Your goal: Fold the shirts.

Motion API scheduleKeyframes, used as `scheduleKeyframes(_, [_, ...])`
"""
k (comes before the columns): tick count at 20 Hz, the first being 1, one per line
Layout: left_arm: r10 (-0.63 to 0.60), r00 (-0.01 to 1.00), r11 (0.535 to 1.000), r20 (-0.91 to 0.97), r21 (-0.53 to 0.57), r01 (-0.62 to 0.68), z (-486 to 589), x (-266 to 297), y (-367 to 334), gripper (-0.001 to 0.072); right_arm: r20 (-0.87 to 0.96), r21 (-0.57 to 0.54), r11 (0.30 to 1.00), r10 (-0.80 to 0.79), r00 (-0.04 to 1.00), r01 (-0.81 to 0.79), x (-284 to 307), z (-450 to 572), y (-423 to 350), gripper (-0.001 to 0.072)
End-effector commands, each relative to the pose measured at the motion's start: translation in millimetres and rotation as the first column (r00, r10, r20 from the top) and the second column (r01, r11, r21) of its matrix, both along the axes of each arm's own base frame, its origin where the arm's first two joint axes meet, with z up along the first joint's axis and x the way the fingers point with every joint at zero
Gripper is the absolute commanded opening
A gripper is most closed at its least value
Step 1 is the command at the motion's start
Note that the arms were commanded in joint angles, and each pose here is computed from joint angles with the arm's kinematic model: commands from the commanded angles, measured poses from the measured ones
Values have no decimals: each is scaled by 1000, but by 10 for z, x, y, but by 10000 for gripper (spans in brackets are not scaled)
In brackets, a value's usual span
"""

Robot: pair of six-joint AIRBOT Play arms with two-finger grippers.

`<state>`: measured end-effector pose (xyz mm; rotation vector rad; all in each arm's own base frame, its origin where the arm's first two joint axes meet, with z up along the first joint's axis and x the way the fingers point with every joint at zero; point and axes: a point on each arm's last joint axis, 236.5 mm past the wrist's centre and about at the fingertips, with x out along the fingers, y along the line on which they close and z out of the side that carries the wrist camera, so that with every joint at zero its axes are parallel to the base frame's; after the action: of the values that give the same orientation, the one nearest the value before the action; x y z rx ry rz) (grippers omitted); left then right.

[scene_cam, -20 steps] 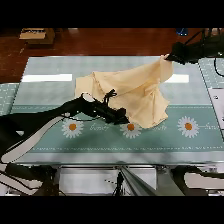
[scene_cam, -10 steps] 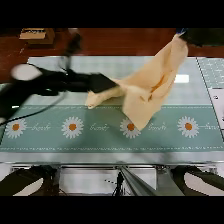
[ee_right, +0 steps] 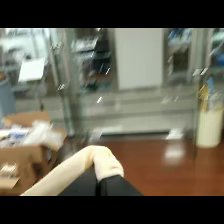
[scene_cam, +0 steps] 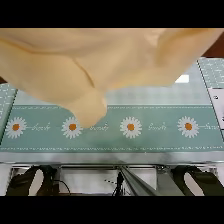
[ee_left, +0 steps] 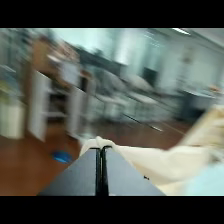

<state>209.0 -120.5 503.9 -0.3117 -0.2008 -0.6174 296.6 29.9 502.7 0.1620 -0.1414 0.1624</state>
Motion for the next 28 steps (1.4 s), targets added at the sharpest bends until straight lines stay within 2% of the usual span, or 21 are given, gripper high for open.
scheduleKeyframes(1, [242, 968, 967, 71, 60, -246, 230, -443, 149, 21, 118, -14, 985, -171, 978, 174, -780, 311, -328, 29])
scheduleKeyframes(5, [154, 984, 985, -92, 88, -146, -118, -577, -119, 22, 41, -41, 970, -237, 971, 239, -1084, 106, -453, 29])
scheduleKeyframes(8, [91, 961, 990, -262, 132, -58, -519, -620, -267, 21, -187, -71, 975, -220, 957, 210, -974, -431, -424, 29])
scheduleKeyframes(10, [73, 942, 990, -326, 138, -28, -668, -630, -297, 22, -356, -127, 975, -214, 910, 179, -812, -850, -419, 29])
scheduleKeyframes(13, [37, 893, 998, -449, 62, -10, -947, -476, -225, 22, -568, -195, 976, -189, 801, 92, -401, -1430, -392, 29])
scheduleKeyframes(18, [-75, 712, 996, -698, -84, 22, -2040, 43, 24, 22, -773, -64, 995, 0, 634, -78, 589, -2271, -46, 29])
scheduleKeyframes(20, [-112, 635, 988, -764, -152, -9, -2572, 289, 161, 22, -837, -41, 992, 31, 547, -119, 961, -2726, 85, 29])
scheduleKeyframes(23, [-97, 607, 976, -789, -195, -98, -3165, 699, 382, 22, -897, -17, 982, 67, 436, -188, 1372, -3382, 401, 30])
scheduleKeyframes(25, [-70, 593, 970, -802, -193, -147, -3447, 955, 500, 23, -903, -7, 980, 80, 423, -201, 1660, -3707, 554, 30])
scheduleKeyframes(28, [-37, 572, 977, -820, -150, -152, -3749, 1267, 561, 22, -886, 49, 984, 122, 447, -173, 2020, -3991, 726, 30])
